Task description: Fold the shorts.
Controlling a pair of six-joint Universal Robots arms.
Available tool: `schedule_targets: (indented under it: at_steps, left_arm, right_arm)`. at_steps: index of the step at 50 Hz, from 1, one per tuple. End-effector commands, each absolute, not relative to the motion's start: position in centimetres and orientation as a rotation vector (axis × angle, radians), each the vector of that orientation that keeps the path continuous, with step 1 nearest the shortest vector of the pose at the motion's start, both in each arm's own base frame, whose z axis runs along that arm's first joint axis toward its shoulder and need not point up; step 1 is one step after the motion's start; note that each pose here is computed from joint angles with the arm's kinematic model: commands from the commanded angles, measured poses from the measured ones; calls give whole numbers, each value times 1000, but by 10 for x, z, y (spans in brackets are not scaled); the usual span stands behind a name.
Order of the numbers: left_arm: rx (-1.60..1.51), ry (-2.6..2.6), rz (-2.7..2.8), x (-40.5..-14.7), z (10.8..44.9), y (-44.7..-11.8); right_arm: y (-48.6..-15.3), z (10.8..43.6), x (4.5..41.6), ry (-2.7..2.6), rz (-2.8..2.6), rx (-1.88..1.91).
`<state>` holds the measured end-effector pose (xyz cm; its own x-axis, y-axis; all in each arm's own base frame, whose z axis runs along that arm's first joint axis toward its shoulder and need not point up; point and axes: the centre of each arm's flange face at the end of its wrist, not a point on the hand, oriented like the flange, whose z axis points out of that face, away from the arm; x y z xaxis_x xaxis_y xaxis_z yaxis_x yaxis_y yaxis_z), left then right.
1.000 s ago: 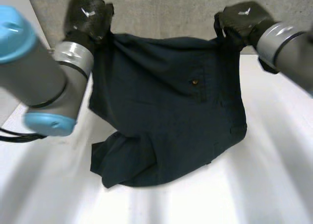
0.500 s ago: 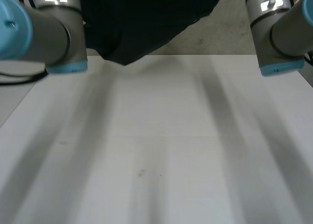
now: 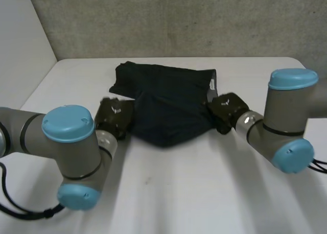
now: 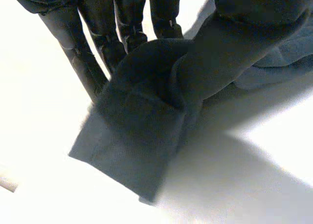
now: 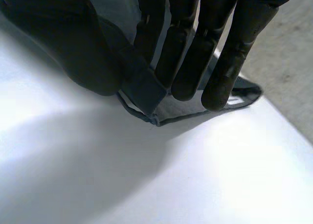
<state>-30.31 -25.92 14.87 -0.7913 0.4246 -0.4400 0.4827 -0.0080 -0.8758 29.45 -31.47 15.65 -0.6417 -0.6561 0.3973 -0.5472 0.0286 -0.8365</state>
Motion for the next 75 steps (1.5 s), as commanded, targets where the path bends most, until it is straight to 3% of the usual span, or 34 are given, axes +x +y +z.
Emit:
schedule_targets:
  at_steps: [1, 19, 25, 32, 43, 48, 56, 66, 71, 75]
  left_arm:
    - [1074, 2294, -1755, -285, 154, -229]
    - [1393, 2410, -1252, -238, 151, -121]
    - [1606, 2175, -1186, -232, 162, -114]
    - [1510, 2016, -1443, -253, 183, -154]
    - [1201, 1699, -2029, -326, 193, -253]
    - [1179, 1566, -2204, -365, 180, -299]
    - [1233, 1490, -2295, -395, 141, -348]
    - [1339, 1464, -2342, -410, 101, -359]
    - [1337, 1465, -2353, -411, 100, -353]
    - [1283, 1435, -2416, -408, 132, -347]
  right_arm:
    - [-266, 172, 274, 2211, -1555, -1365]
    - [-148, 163, 216, 2281, -962, -1811]
    - [-123, 176, 208, 2235, -773, -1892]
    - [-153, 188, 222, 2227, -1028, -1773]
    - [-232, 197, 236, 2348, -1551, -1587]
    - [-271, 192, 240, 2379, -1773, -1546]
    - [-314, 168, 252, 2362, -1908, -1508]
    - [-347, 139, 253, 2446, -1994, -1440]
    - [-350, 155, 248, 2460, -2091, -1337]
    - [-345, 192, 247, 2367, -2236, -1167]
